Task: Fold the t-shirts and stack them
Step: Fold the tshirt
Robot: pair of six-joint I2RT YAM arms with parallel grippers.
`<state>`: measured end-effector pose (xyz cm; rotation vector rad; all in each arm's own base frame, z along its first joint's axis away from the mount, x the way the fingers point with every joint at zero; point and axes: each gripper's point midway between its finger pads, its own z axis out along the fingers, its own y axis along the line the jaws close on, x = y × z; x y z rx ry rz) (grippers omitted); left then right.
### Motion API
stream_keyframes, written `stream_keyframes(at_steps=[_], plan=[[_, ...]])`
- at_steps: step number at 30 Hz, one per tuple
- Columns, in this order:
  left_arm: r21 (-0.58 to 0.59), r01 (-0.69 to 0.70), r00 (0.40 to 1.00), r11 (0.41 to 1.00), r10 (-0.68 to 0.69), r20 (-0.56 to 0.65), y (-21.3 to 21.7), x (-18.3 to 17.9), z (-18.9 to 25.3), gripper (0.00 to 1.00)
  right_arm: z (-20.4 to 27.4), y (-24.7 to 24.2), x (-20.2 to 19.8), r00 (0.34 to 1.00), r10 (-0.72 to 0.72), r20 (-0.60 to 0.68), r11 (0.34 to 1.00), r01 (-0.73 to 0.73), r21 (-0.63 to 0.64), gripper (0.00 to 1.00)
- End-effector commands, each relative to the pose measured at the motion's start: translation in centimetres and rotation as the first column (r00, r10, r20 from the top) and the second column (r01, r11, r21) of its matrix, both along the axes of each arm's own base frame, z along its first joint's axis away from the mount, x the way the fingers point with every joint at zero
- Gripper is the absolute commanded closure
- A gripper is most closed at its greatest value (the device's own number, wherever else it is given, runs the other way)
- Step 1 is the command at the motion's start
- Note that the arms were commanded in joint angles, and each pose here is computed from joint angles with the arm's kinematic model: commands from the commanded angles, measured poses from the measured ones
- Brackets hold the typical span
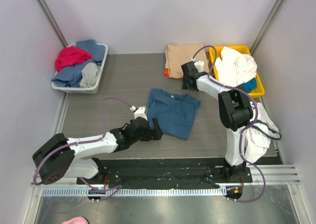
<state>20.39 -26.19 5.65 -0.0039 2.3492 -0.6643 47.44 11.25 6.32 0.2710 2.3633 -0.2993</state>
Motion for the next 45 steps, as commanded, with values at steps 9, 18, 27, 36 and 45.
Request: stream_keyframes(at_steps=[9, 18, 27, 36, 45], plan=[[-0.083, -0.014, 1.000, 0.996, 0.013, -0.016, -2.6, 1.0, -1.3, 0.00, -4.5, -0.9, -3.9, 0.992, 0.013, -0.122, 1.000, -0.016, -0.021, 0.09], [-0.071, -0.105, 0.994, 0.992, 0.103, -0.033, -0.6, 2.8, -2.0, 0.00, -4.6, -0.8, -9.2, 0.983, 0.028, -0.184, 1.000, -0.026, 0.015, 0.09], [-0.007, -0.258, 0.966, 0.966, 0.258, 0.004, 5.9, 7.1, -0.6, 0.00, -4.9, 2.2, -16.1, 0.960, 0.110, -0.256, 0.994, -0.107, 0.025, 0.10], [-0.025, -0.289, 0.957, 0.957, 0.290, 0.031, 6.2, 13.3, 0.5, 0.00, -4.5, 8.6, -24.5, 0.927, 0.259, -0.271, 0.966, -0.241, 0.096, 0.10], [-0.077, -0.195, 0.980, 0.978, 0.196, 0.015, 1.5, 20.4, 0.0, 0.00, -2.9, 14.8, -28.6, 0.900, 0.381, -0.210, 0.921, -0.349, 0.173, 0.10]])
